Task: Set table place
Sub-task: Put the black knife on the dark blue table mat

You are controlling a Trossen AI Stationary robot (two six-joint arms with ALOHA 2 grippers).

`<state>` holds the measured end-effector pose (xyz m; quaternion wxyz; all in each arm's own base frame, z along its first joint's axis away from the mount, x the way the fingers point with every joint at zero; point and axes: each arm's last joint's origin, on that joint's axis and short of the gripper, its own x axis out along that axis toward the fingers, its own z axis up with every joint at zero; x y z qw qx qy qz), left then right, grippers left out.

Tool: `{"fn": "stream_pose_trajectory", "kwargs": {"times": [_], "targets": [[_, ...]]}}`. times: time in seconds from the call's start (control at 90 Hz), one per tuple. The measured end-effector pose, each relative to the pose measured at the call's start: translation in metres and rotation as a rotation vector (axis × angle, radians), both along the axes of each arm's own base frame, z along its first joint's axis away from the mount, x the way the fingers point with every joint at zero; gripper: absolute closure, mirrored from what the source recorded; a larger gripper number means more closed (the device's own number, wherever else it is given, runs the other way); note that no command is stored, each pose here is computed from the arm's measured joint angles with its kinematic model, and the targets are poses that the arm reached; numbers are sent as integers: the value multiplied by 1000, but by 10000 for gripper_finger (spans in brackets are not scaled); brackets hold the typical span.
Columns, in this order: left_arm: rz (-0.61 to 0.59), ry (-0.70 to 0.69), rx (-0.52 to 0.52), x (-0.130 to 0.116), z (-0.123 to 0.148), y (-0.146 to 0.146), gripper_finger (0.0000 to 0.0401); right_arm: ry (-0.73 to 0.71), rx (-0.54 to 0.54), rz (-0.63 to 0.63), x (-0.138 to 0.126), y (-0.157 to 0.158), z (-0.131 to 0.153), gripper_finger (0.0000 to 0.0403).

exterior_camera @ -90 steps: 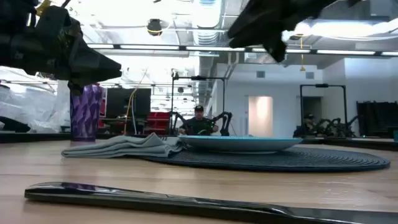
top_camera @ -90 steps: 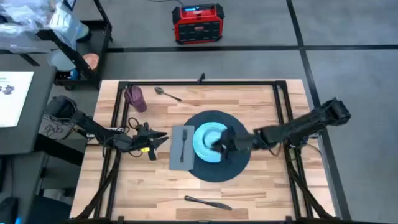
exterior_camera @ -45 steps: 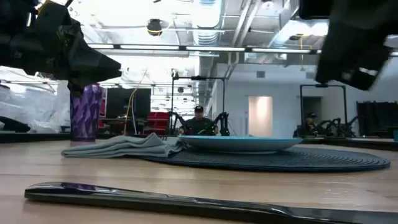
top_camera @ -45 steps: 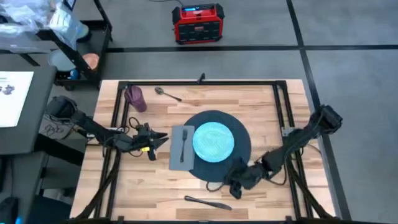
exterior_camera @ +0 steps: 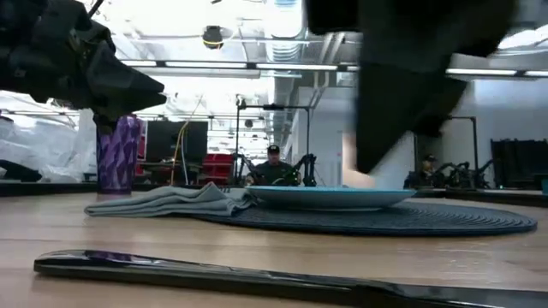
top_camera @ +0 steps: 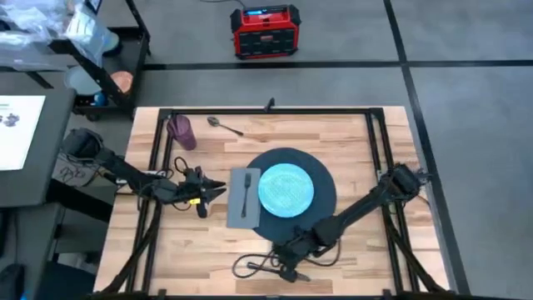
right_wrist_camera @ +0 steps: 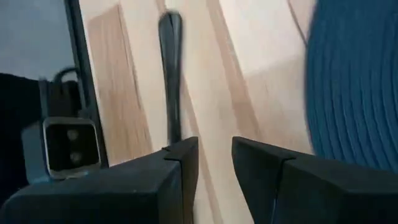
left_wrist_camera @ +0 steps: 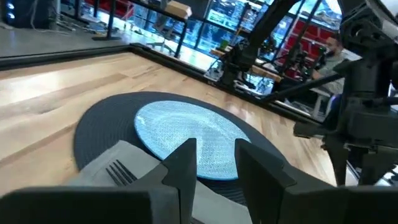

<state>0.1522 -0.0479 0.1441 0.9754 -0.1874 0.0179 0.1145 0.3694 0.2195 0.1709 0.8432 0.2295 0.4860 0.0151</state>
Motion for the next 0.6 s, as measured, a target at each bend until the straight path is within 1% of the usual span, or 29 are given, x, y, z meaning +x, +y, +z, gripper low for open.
{"fn": "stream_pose_trajectory", "kwargs": {"times": [0.122, 0.367, 0.5, 0.6], "targets": [[-24, 5, 0, 0, 0, -1, 308, 12, -2, 9, 16, 9, 5, 317], [-52, 22, -17, 0, -3, -1, 308, 125, -29, 53, 38, 30, 4, 317], [-80, 26, -42, 0, -3, -2, 308, 161, -61, 87, 46, 43, 0, 317], [-105, 31, -51, 0, -4, -4, 308, 233, -103, 102, 46, 48, -8, 317]]}}
